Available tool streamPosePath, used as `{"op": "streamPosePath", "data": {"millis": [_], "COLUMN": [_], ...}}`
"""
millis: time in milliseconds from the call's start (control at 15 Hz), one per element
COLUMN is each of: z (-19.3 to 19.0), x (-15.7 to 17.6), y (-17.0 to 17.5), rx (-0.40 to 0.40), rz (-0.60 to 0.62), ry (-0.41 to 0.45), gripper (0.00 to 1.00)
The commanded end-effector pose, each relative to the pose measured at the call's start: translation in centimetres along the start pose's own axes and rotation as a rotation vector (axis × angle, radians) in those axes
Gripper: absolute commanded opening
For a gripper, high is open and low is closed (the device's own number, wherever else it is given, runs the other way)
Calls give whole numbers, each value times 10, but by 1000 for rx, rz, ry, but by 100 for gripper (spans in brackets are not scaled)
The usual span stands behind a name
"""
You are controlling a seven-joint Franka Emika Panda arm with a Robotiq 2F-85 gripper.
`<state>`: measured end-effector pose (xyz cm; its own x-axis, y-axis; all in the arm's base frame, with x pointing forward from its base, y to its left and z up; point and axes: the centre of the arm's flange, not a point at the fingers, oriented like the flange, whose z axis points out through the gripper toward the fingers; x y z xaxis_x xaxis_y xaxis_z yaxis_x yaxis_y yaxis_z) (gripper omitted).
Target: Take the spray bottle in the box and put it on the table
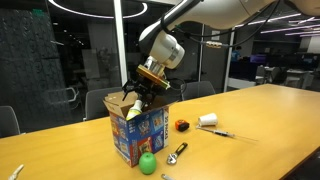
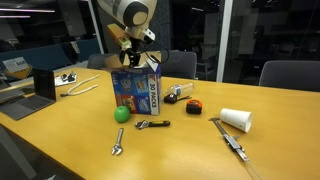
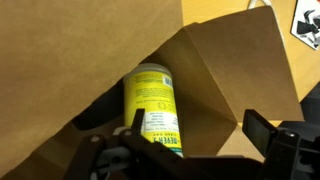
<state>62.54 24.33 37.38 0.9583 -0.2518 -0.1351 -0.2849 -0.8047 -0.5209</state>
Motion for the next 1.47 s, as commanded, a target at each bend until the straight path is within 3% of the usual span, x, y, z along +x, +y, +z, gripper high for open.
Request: {"op": "streamPosePath", "data": {"millis": [0, 600, 667, 733, 933, 1133, 1400], "z": [28, 56, 57, 57, 53, 51, 28], "x": [21, 55, 56, 57, 58, 57, 56], "y": [3, 32, 33, 34, 35, 34, 33], "rx": [-2, -21, -23, -25, -23, -21, -36], "rz": [13, 66, 64, 65, 67, 66, 68], "ry": [-23, -35, -30, -28, -23, -21, 4], "gripper": [100, 100, 75, 74, 51, 45, 44]}}
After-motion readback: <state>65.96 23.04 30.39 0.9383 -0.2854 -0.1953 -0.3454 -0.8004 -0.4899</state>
